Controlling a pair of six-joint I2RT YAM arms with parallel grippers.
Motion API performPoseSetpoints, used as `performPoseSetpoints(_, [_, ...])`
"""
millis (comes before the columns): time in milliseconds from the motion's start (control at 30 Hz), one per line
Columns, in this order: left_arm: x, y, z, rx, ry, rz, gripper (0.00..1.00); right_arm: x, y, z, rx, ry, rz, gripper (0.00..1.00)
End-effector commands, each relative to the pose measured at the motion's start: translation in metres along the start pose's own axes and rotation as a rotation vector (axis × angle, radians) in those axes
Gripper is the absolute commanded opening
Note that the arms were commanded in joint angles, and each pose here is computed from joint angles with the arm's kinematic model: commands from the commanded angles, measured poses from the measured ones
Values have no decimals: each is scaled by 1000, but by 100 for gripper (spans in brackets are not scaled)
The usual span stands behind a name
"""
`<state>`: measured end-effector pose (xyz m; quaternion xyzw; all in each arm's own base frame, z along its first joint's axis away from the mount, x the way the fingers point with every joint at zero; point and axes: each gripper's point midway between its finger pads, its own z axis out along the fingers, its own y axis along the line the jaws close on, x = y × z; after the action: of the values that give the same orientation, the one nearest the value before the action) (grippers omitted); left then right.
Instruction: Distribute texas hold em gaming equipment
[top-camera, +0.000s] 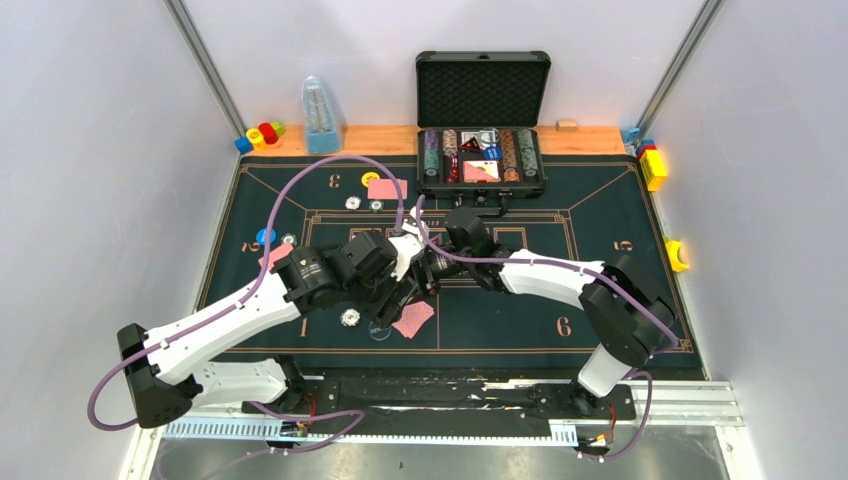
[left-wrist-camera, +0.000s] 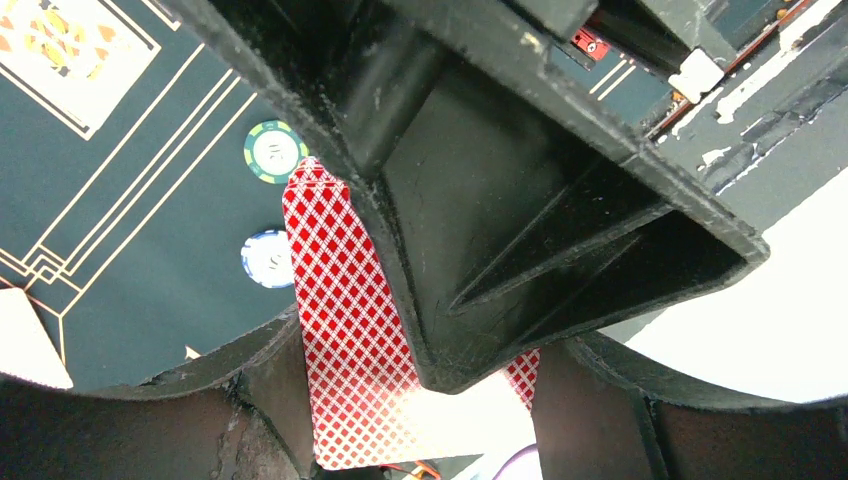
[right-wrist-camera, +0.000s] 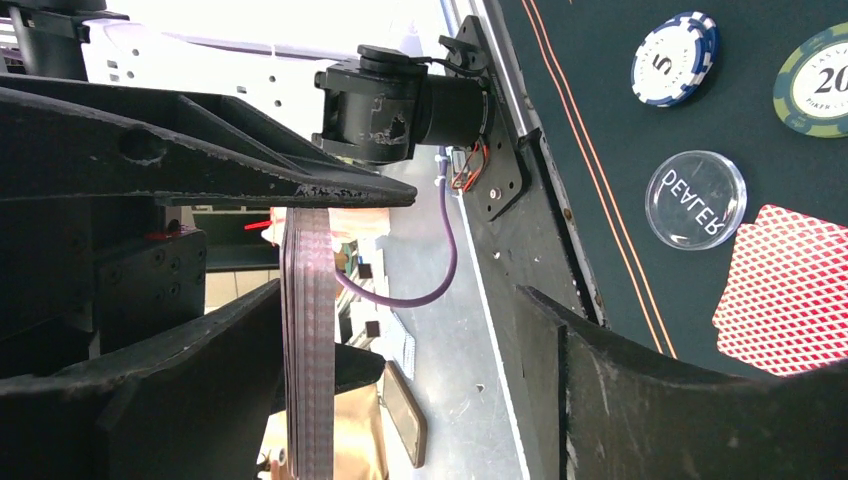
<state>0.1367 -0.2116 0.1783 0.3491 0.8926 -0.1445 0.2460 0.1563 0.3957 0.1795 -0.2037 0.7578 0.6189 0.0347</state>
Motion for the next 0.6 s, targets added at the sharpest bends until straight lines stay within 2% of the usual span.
performPoseSetpoints(0, [-11,-3,-3,20,-59,11,0,-7,15,2,-43,3,-25,79])
performPoseSetpoints(300, [-12,-2,-5,20,-66,11,0,-10,10,-7,22,-41,-32,68])
performPoseSetpoints(567, [-12,-3,-7,23,-72,10,0,-18,9,-22,53,-91,-24,65])
